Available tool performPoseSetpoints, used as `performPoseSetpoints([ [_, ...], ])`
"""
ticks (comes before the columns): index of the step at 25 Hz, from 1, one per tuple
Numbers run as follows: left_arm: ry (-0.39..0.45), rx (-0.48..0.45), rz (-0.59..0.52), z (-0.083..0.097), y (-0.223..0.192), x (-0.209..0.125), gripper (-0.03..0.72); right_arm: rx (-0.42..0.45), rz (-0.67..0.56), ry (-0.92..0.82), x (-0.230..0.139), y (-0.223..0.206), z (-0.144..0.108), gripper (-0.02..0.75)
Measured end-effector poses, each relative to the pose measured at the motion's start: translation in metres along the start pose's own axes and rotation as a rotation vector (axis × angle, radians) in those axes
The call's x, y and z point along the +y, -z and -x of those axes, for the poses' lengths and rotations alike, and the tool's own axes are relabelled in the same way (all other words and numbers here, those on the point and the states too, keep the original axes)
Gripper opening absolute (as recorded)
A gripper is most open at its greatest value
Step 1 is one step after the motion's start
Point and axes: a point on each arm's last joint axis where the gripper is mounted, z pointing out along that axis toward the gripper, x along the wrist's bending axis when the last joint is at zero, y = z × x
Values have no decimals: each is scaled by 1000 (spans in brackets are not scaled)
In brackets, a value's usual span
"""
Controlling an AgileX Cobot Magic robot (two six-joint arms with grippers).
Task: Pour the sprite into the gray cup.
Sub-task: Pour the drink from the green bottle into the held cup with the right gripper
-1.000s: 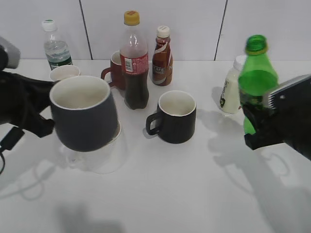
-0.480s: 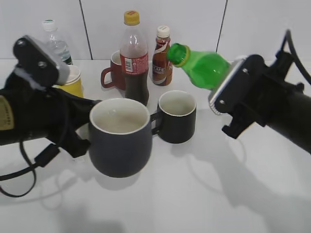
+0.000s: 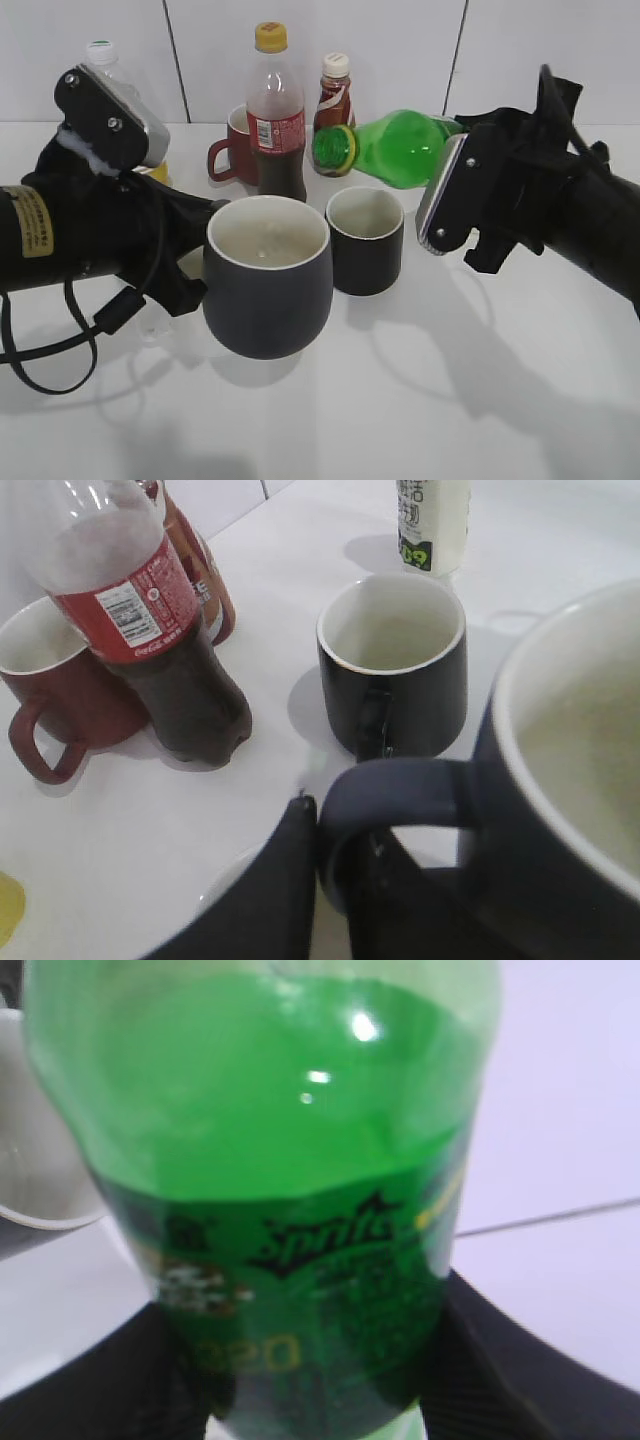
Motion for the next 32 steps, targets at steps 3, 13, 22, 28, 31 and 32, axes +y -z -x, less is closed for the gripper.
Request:
performPoseSetpoints([
  [3, 0, 0, -1, 0, 0, 0, 53, -1, 13, 26, 1, 0, 0, 393],
  [13, -8, 3, -39, 1, -1, 4, 53, -30, 44, 121, 5, -1, 4, 393],
  [22, -31, -31, -124, 11, -18, 2, 53, -35, 54, 210, 7, -1, 4, 392],
  [28, -35, -33, -108, 12, -22, 11, 53, -37, 56, 274, 7, -1, 5, 392],
  [31, -34, -32, -105, 12, -22, 13, 53, -38, 59, 307, 7, -1, 5, 392],
  [32, -34, -32, -105, 12, -22, 13, 53, -38, 59, 316, 7, -1, 5, 392],
])
